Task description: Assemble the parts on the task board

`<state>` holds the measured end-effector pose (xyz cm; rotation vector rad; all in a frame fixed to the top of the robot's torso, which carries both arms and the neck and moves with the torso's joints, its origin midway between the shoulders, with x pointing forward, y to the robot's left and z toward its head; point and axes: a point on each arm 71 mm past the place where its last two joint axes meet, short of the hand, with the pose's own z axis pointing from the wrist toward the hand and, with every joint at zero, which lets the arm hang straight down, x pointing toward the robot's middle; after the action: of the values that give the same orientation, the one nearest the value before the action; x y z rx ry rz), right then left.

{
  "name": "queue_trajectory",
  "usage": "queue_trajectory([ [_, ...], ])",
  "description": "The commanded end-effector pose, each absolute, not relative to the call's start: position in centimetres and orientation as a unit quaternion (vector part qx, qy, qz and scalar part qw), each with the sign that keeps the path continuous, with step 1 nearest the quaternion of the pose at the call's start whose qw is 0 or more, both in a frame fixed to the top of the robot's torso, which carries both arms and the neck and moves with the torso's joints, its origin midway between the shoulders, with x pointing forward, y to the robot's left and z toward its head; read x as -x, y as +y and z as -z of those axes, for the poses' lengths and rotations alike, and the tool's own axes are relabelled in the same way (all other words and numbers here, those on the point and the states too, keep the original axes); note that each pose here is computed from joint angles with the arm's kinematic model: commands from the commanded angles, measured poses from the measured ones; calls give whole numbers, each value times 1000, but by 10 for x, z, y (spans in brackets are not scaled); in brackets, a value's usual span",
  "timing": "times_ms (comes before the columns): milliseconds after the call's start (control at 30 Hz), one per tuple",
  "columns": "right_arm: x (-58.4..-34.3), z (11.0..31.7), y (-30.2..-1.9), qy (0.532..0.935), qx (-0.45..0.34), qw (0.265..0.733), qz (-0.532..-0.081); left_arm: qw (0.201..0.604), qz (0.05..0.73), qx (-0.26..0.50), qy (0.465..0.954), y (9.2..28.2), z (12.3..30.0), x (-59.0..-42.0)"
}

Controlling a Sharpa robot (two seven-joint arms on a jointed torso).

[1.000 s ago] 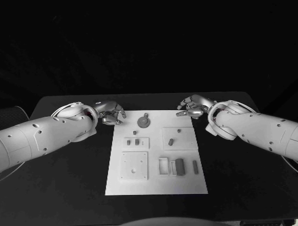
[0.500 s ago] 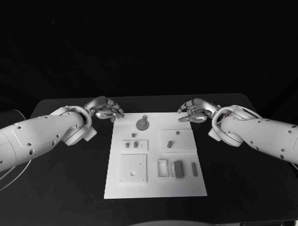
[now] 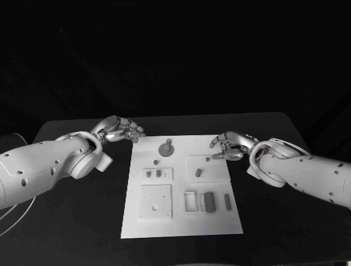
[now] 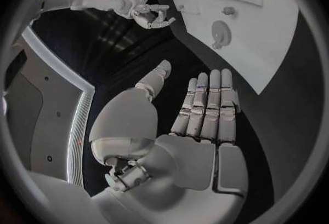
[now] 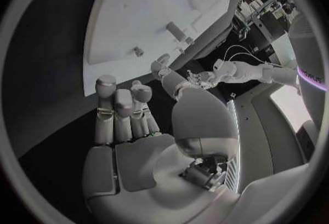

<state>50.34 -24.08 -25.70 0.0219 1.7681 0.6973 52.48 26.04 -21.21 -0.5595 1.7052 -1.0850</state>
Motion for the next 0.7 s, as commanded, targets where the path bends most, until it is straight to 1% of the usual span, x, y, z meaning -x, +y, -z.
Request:
queue_trajectory([
  [33, -501, 263, -237, 751, 25, 593, -290, 487, 483, 246, 685, 256, 209, -523],
  [100, -500, 269, -235, 752, 27, 592, -288, 486, 484, 246, 685, 256, 209, -523],
  [233, -501, 274, -232, 753, 32, 592, -285, 485, 484, 248, 685, 256, 210, -523],
  [467, -503, 279, -232, 756, 32, 592, -277, 486, 483, 251, 684, 257, 211, -523],
  [700, -502, 283, -227, 758, 34, 588, -280, 488, 481, 256, 682, 258, 211, -524],
])
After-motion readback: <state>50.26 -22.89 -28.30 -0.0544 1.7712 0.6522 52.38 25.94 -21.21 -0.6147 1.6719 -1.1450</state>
